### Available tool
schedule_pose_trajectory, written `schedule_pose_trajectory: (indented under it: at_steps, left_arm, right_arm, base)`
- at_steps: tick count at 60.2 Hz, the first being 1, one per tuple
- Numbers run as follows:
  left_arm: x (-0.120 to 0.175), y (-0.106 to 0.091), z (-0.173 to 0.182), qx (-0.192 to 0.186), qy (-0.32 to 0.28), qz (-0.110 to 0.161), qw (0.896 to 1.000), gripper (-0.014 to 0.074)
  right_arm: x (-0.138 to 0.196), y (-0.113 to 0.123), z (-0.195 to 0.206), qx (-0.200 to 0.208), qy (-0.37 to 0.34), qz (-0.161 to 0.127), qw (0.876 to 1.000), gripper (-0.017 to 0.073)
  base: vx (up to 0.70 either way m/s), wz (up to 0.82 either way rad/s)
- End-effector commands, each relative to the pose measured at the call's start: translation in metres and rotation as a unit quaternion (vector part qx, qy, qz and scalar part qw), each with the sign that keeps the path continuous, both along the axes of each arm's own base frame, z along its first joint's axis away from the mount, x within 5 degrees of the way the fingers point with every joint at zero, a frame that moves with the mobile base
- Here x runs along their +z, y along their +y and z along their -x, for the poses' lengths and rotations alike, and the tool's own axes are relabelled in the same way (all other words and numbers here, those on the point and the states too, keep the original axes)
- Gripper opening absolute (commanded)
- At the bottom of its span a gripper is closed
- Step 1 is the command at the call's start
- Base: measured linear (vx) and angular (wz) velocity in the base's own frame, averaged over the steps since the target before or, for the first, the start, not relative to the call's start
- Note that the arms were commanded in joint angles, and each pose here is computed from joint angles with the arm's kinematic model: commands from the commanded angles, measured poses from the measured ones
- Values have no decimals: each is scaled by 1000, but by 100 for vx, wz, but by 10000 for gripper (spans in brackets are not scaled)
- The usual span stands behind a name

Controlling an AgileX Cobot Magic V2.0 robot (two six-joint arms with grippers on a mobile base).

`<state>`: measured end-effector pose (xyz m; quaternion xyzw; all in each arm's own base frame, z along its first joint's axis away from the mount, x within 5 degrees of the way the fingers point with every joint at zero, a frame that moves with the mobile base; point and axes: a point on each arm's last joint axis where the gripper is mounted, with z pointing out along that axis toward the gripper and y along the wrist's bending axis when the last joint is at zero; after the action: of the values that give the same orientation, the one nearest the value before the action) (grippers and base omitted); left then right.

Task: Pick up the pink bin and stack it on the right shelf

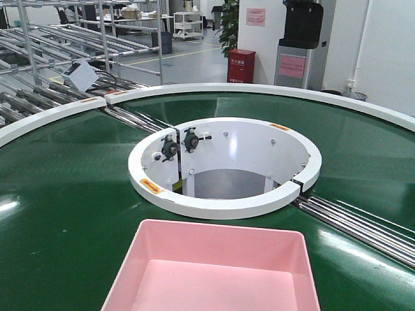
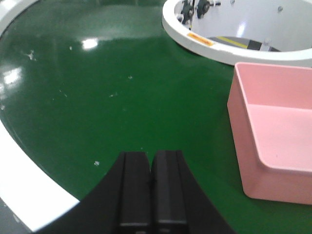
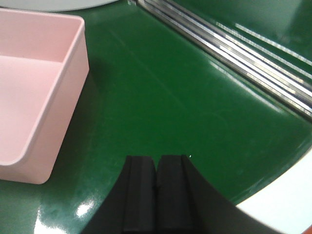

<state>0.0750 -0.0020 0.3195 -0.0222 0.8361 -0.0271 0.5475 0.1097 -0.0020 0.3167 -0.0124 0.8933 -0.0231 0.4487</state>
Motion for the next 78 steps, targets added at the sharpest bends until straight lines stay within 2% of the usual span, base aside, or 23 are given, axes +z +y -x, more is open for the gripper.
schedule_pose_trajectory:
  at_steps: [1, 8, 16, 23, 29, 33, 39, 48, 55, 62, 68, 78]
  left_arm:
    - [9, -1, -6, -2, -36, 10, 999, 13]
    - [3, -1, -11, -5, -1, 3, 1000, 115]
    - [-5, -1, -21, -20, 44, -26, 998, 340]
    - [-9, -4, -31, -34, 68, -19, 997, 526]
    - [-14, -10, -39, -64, 85, -30, 994, 622]
    - [-17, -17, -43, -97, 97, -43, 990, 642]
    - [-18, -30, -52, -152, 114, -65, 980, 638]
    - [-11, -49, -74, -206, 171, -86, 960, 620]
    - [-6, -64, -102, -221, 214, -93, 947, 607]
    - [-2, -79, -136, -232, 229, -99, 940, 607]
    - [2, -94, -163, -245, 233, -108, 935, 604]
    - [-1, -128, -205, -268, 252, -115, 923, 594]
  right_arm:
    - [11, 0, -12, 0, -28, -1, 1000, -5]
    - [2, 2, -23, 11, 11, 3, 1000, 63]
    - [-6, 8, -33, 49, 39, -1, 998, 267]
    - [-11, 16, -42, 82, 52, -3, 995, 456]
    - [-17, 26, -47, 113, 71, 4, 991, 563]
    - [-20, 35, -50, 142, 81, 10, 986, 608]
    - [-19, 47, -55, 174, 98, 23, 980, 614]
    - [-11, 55, -69, 175, 147, 11, 973, 579]
    - [-2, 60, -87, 160, 180, 1, 970, 550]
    - [8, 67, -110, 144, 209, -12, 967, 534]
    - [10, 73, -129, 142, 237, -11, 961, 528]
    - [8, 82, -162, 123, 288, -18, 950, 517]
  base:
    - [0, 0]
    - [0, 0]
    - [0, 0]
    - [0, 0]
    - [0, 0]
    - [0, 0]
    - [0, 0]
    - [0, 0]
    - [0, 0]
    - [0, 0]
    - [0, 0]
    - [0, 0]
